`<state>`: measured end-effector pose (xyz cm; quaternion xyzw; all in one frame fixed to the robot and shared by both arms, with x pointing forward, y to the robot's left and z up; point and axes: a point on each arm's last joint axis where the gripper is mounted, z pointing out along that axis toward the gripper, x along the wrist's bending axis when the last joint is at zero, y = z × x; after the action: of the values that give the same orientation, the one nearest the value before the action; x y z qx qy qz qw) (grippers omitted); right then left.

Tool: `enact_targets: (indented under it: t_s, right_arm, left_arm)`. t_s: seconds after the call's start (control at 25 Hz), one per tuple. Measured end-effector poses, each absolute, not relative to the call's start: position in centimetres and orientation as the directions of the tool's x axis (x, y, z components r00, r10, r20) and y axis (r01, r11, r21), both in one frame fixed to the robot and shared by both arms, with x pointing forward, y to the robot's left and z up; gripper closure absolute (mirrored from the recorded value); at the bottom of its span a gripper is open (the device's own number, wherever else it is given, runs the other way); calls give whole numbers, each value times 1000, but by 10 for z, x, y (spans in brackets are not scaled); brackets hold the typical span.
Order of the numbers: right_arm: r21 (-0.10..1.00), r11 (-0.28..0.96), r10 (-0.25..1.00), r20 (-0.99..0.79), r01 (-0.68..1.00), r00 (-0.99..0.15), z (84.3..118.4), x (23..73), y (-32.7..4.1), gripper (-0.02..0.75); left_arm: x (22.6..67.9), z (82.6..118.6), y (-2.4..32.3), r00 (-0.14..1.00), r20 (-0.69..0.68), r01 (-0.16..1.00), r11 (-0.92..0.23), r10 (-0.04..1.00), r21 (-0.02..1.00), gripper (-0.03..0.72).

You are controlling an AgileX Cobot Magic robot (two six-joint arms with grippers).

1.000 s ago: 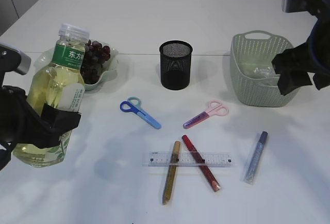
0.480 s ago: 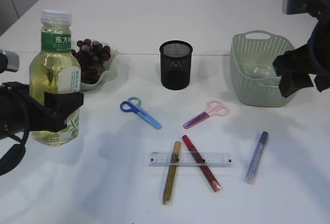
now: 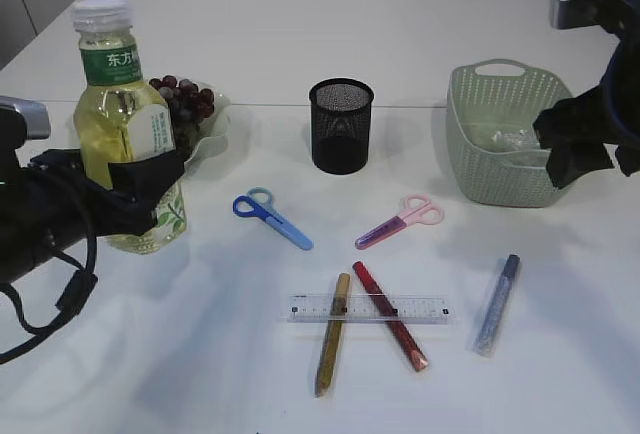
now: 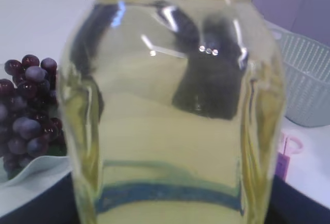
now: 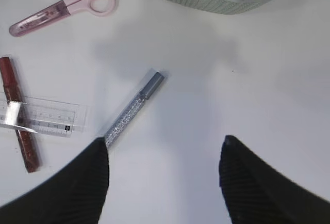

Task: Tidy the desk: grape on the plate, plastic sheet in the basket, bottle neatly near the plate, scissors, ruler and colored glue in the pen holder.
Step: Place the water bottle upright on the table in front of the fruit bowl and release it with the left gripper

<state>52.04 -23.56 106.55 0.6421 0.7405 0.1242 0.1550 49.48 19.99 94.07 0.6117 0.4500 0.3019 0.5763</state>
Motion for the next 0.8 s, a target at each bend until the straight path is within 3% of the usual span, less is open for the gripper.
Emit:
enact_targets:
  t_s: [0.8]
  right_arm:
    - [387,174,983,-120,906,-137,1066,522,-239,214]
  left_arm:
    - [528,869,199,297,-114,330,10,948,944,244]
